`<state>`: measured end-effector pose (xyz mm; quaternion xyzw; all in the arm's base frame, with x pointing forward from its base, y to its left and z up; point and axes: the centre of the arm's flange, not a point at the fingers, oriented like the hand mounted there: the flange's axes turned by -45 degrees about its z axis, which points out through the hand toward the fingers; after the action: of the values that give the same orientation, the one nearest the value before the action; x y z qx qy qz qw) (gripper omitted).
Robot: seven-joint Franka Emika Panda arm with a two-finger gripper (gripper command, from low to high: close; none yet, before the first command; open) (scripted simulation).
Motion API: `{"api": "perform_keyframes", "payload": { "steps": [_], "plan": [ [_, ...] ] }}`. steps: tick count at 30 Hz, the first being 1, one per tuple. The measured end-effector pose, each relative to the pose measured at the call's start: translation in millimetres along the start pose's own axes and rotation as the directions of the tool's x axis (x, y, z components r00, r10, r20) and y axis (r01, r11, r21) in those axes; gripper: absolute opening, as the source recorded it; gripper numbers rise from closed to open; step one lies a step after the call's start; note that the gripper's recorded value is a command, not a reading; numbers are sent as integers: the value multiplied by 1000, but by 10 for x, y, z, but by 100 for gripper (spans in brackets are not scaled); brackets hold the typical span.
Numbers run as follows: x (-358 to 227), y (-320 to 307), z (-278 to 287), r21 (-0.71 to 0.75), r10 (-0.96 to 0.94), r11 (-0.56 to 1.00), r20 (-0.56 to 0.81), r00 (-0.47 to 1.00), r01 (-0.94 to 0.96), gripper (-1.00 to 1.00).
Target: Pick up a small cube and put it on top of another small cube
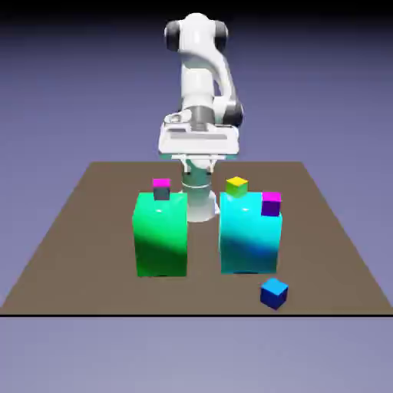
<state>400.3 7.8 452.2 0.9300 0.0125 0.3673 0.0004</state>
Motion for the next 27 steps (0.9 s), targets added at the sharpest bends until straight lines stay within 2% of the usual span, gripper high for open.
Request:
{"api": "perform_keyframes", "payload": {
  "steps": [6,13,20,27],
  "plan": [
    [117,-188,633,-13,150,988,222,963,-151,0],
    [77,-497,1409,-77,314,946,467,827,-315,0],
    [-132,-845,2152,-198,453,873,667,591,-446,0],
    [-459,-1251,2794,-354,540,784,795,278,-510,0]
  ]
}}
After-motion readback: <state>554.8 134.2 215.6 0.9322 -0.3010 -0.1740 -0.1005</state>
